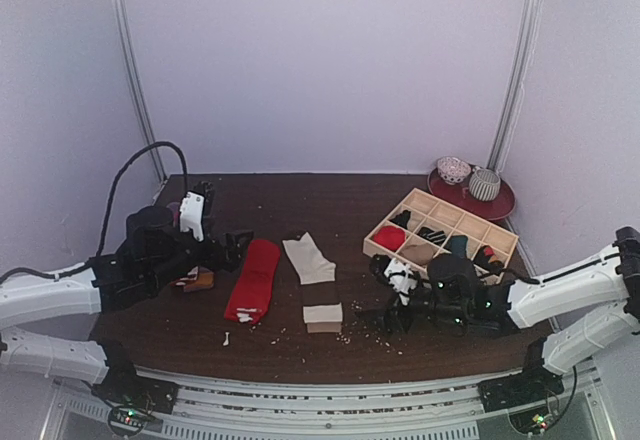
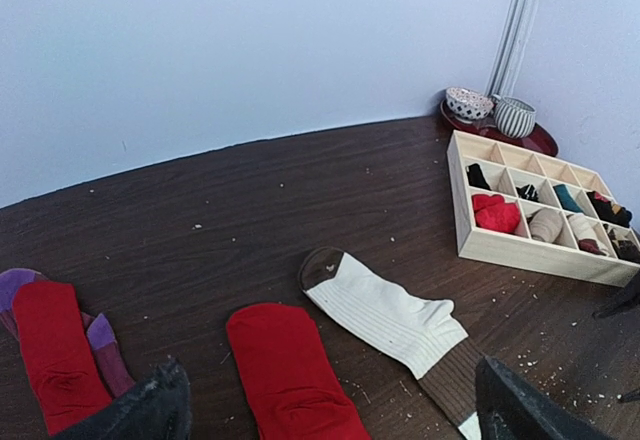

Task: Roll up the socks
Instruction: Pick up the pair of socks from the center of the board.

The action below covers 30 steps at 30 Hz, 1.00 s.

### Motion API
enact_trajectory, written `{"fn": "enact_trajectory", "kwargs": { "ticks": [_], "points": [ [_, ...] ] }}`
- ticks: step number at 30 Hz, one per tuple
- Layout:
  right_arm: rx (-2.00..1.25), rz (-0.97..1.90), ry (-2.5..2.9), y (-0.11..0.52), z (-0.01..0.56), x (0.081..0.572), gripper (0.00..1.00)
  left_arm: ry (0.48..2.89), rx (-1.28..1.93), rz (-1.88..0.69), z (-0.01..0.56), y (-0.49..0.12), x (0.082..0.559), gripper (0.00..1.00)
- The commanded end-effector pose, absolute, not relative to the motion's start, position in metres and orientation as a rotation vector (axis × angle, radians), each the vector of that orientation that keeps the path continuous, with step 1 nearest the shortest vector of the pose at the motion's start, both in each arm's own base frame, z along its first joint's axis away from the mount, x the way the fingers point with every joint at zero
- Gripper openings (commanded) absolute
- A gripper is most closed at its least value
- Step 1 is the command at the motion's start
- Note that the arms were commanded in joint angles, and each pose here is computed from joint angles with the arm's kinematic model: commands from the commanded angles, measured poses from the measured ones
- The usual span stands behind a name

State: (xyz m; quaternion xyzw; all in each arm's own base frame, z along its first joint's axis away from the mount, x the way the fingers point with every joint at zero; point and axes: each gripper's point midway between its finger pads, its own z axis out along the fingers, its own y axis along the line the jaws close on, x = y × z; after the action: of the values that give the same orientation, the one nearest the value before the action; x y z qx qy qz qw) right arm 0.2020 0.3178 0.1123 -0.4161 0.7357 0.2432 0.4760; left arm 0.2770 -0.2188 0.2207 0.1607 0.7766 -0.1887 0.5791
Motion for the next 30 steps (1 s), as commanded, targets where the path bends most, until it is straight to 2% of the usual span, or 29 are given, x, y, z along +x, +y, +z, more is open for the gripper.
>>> {"fn": "enact_trajectory", "kwargs": {
  "ticks": [1,11,18,27,30],
  "points": [
    [-1.301,0.641,1.531,0.350,0.113,0.183,0.90,1.810,0.370,-0.437,0.217,-0.216,0.278,0.98],
    [-1.600,0.728,1.395,0.395,0.082,0.165,0.85,1.862,0.380,-0.382,0.200,-0.213,0.281,0.98],
    [-1.695,0.787,1.473,0.404,0.051,0.161,0.75,1.873,0.369,-0.353,0.197,-0.207,0.280,0.98],
    [-1.717,0.715,1.644,0.401,0.024,0.184,0.70,1.873,0.378,-0.362,0.196,-0.207,0.277,0.98],
    [-1.702,0.651,1.709,0.396,0.016,0.193,0.64,1.875,0.379,-0.363,0.196,-0.207,0.277,0.98]
  ]
}}
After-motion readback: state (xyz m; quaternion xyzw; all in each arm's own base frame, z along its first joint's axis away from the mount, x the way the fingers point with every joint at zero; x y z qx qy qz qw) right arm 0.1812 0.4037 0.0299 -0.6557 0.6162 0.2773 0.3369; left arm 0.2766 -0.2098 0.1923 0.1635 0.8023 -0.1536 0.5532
